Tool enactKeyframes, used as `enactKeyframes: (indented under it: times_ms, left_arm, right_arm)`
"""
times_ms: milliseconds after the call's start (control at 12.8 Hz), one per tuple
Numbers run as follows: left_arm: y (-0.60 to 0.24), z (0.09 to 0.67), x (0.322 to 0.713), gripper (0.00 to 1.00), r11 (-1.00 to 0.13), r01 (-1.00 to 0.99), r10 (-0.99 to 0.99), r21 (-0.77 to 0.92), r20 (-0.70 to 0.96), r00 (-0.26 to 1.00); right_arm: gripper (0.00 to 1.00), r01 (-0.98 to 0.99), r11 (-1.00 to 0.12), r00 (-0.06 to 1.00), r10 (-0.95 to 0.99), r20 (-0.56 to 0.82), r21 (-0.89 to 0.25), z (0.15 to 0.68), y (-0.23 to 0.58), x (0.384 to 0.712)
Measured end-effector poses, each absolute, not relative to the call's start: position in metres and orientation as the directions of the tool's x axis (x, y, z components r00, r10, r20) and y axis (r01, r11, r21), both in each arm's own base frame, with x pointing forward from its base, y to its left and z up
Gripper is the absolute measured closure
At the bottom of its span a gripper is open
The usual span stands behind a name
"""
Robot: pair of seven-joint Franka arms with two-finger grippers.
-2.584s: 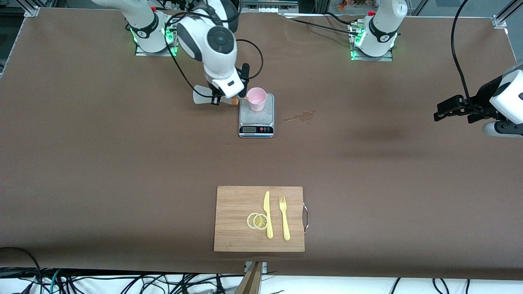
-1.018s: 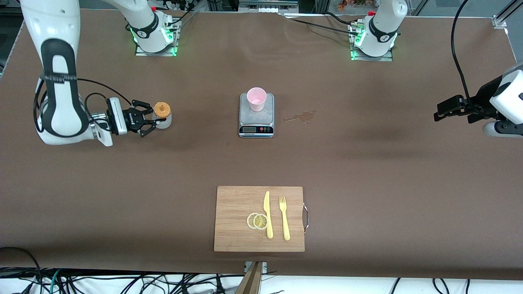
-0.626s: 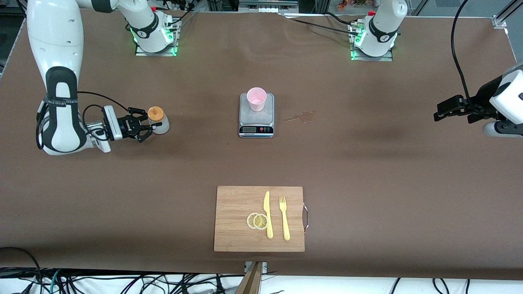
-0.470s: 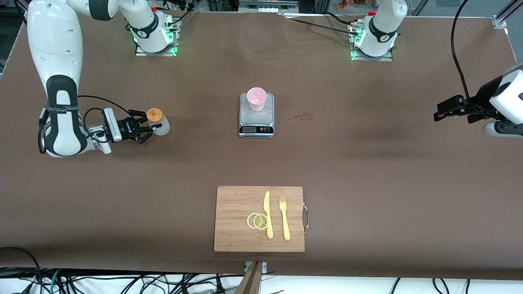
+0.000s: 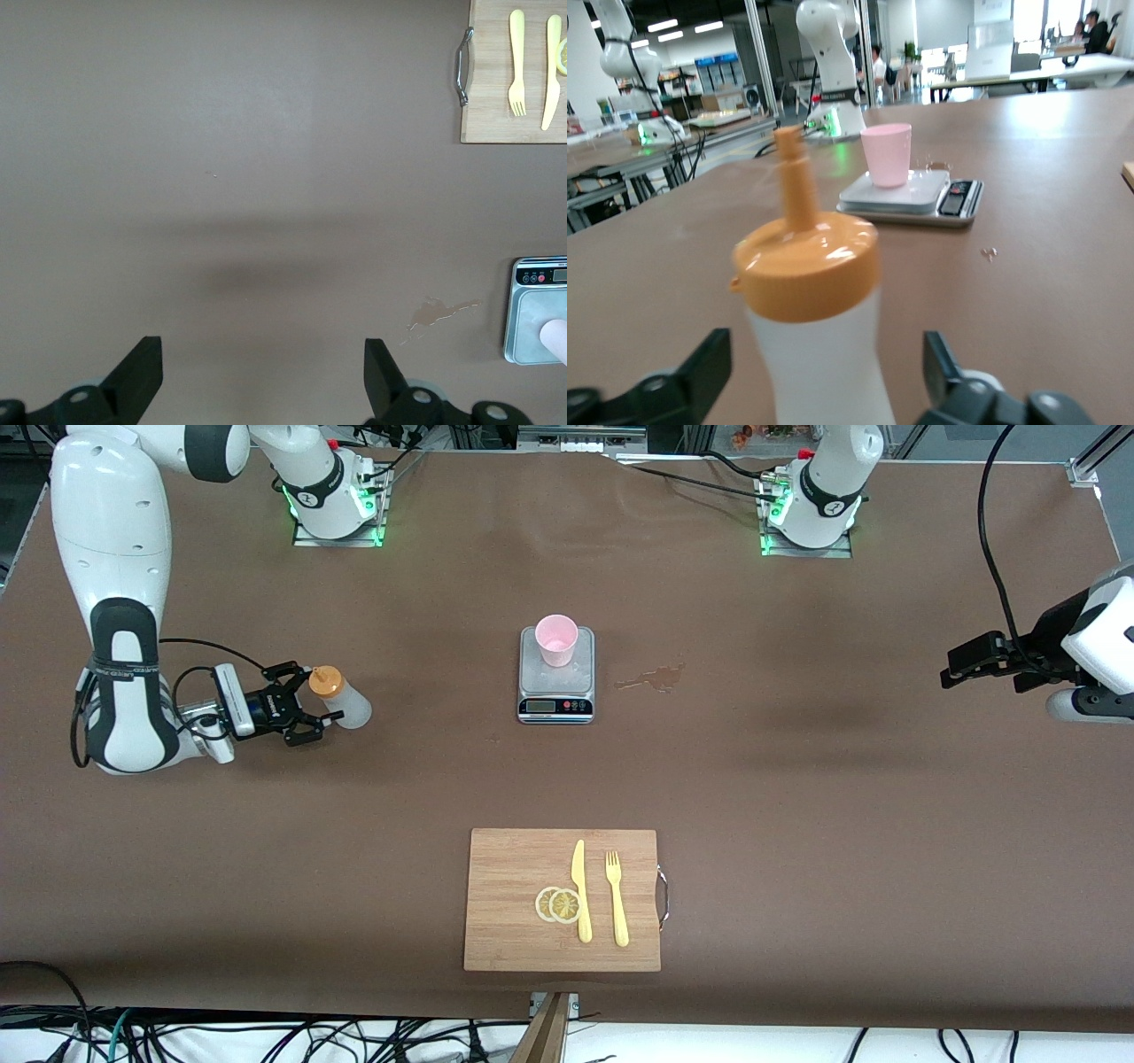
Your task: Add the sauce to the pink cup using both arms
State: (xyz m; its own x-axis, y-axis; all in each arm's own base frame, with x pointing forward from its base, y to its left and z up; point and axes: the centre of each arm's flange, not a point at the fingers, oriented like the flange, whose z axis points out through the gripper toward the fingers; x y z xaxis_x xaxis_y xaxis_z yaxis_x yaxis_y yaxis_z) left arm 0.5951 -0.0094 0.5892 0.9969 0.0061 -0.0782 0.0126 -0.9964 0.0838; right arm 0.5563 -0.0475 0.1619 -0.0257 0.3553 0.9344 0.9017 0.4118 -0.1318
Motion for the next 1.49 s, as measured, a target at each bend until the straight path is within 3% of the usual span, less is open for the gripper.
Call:
enactKeyframes:
  times_ms: [313, 705, 940, 1096, 1253, 1488]
  left_arm:
    - [-0.009, 0.589, 0.595, 0.00, -0.996, 0.013, 0.006, 0.084, -0.078, 0.997]
    - [-0.009, 0.589, 0.595, 0.00, -0.996, 0.013, 0.006, 0.084, -0.078, 0.997]
    - [-0.009, 0.589, 0.595, 0.00, -0.996, 0.013, 0.006, 0.084, -0.078, 0.997]
    - [-0.009, 0.589, 0.595, 0.00, -0.996, 0.013, 0.006, 0.084, -0.078, 0.997]
    - [-0.009, 0.589, 0.595, 0.00, -0.996, 0.013, 0.006, 0.084, -0.078, 0.997]
    - [-0.009, 0.589, 0.595, 0.00, -0.996, 0.013, 0.006, 0.084, -0.078, 0.997]
  right_arm:
    - [0.00, 0.898, 0.386, -0.019, 0.511, 0.859, -0.210, 0.208, -0.100, 0.577]
    - [0.00, 0.859, 0.215, 0.218, 0.669, 0.711, -0.465, 0.274, -0.130, 0.588]
    - [0.00, 0.770, 0.018, 0.421, 0.737, 0.530, -0.638, 0.322, -0.126, 0.603]
    - [0.00, 0.706, -0.136, 0.524, 0.761, 0.383, -0.695, 0.360, -0.116, 0.615]
    - [0.00, 0.632, -0.305, 0.604, 0.770, 0.206, -0.713, 0.394, -0.095, 0.626]
    - [0.00, 0.553, -0.534, 0.676, 0.736, -0.030, -0.639, 0.447, -0.064, 0.635]
